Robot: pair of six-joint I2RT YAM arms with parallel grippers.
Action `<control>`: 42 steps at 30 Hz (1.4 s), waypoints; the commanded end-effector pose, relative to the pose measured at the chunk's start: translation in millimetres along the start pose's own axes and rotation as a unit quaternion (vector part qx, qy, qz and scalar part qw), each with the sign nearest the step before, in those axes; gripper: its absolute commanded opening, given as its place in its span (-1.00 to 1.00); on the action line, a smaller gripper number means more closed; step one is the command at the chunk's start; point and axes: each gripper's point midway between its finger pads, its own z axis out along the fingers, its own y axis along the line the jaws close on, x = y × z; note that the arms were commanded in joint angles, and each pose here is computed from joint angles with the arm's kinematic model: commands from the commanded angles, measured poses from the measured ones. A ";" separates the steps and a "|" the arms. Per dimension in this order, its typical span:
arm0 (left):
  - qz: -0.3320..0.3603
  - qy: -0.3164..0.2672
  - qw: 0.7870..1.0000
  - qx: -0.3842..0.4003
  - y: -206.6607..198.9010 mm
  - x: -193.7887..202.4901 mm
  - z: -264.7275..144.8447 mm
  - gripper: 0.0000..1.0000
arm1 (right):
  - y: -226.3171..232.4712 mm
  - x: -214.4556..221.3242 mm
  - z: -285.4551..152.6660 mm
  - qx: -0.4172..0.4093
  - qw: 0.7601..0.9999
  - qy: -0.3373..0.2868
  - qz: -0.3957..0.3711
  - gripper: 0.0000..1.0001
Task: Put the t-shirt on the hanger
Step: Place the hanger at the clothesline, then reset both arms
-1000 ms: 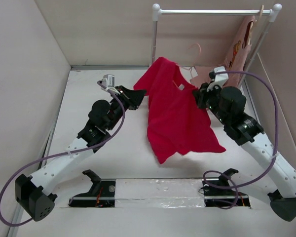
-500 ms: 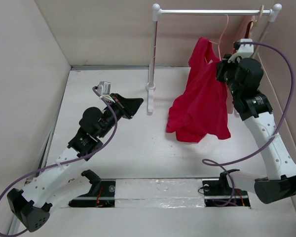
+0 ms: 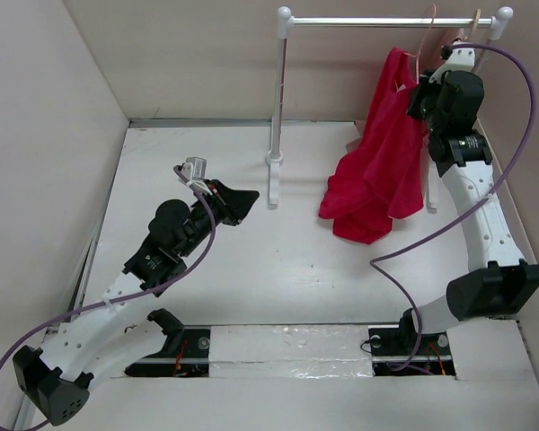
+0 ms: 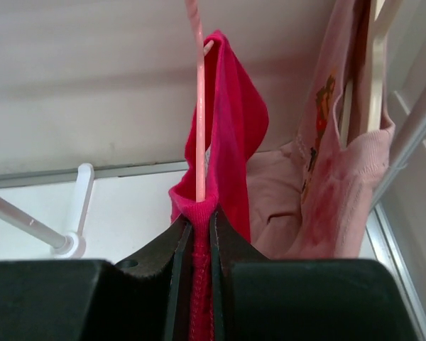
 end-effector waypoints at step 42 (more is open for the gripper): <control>0.036 -0.119 0.992 -0.030 -33.8 -100.0 -54.4 0.72 | -5.0 -108.1 -237.5 -0.092 0.954 -0.279 0.061 1.00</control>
